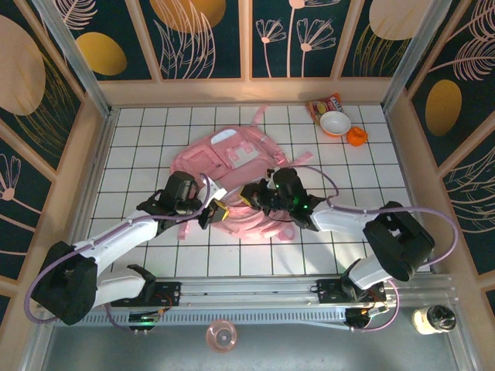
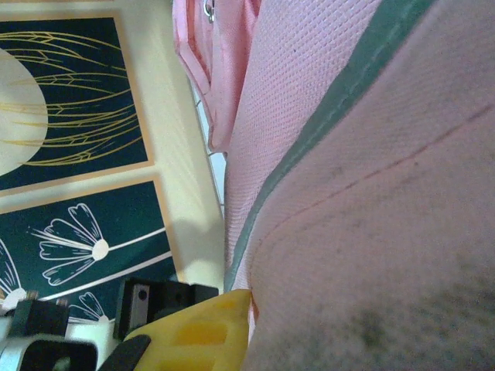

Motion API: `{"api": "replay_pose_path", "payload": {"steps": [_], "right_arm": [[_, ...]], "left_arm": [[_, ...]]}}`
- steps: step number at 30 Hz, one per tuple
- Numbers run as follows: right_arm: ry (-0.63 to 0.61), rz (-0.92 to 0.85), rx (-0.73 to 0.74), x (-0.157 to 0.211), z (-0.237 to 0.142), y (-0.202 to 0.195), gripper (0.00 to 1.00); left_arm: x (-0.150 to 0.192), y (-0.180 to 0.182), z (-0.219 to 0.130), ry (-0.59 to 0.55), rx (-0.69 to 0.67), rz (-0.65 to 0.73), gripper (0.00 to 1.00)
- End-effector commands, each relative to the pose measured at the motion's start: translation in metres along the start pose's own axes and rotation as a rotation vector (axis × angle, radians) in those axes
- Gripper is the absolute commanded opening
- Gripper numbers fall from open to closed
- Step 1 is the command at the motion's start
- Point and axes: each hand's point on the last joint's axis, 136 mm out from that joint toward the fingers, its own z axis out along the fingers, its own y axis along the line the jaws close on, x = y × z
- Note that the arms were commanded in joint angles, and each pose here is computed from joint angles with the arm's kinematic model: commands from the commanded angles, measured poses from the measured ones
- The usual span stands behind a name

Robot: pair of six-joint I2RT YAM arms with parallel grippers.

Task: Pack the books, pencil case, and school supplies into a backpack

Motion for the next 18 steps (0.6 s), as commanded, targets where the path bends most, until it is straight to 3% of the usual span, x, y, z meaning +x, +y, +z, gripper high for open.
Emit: {"api": "replay_pose_path", "payload": {"steps": [1, 7, 14, 18], "right_arm": [[-0.037, -0.066, -0.09, -0.01, 0.014, 0.036, 0.0], [-0.013, -0.132, -0.083, -0.016, 0.018, 0.038, 0.0], [0.119, -0.448, -0.04, -0.014, -0.02, 0.037, 0.0], [0.234, -0.533, -0.062, -0.007, -0.032, 0.038, 0.0]], "left_arm": [[-0.035, -0.027, -0.004, -0.085, 0.091, 0.035, 0.04], [-0.051, -0.058, 0.007, -0.115, 0.189, 0.064, 0.18], [-0.059, -0.036, -0.019, -0.148, -0.04, 0.262, 0.65], [-0.062, -0.026, -0.036, -0.153, -0.162, 0.458, 0.75]]}}
